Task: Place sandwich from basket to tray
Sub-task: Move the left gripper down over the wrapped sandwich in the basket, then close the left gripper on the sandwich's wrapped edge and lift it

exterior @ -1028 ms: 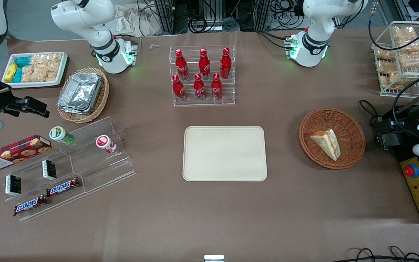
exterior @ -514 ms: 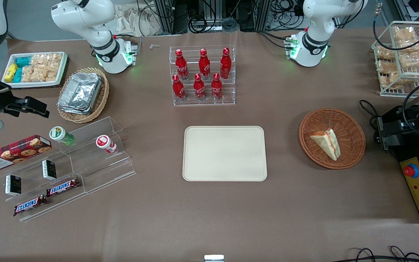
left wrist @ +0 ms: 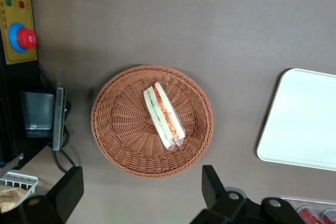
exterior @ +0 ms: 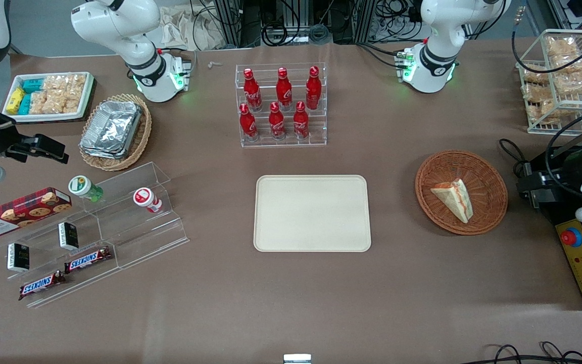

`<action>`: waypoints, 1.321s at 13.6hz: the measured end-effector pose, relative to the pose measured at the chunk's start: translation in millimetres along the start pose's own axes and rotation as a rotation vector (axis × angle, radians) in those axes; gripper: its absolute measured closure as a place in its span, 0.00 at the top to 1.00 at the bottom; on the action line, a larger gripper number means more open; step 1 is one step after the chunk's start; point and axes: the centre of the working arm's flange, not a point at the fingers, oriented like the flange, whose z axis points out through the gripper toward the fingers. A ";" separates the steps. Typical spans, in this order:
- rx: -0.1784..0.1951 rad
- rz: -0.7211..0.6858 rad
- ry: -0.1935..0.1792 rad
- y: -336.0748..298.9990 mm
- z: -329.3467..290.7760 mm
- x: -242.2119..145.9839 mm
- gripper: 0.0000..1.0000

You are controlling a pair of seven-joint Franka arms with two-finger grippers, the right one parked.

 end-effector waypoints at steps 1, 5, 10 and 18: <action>0.002 -0.003 -0.009 0.9 9.1 -0.9 1.00; 0.006 -0.023 0.045 0.7 63.6 -23.9 1.00; 0.016 -0.123 0.009 11.5 121.0 -41.1 1.00; 0.052 -0.261 -0.103 39.7 230.0 -38.3 1.00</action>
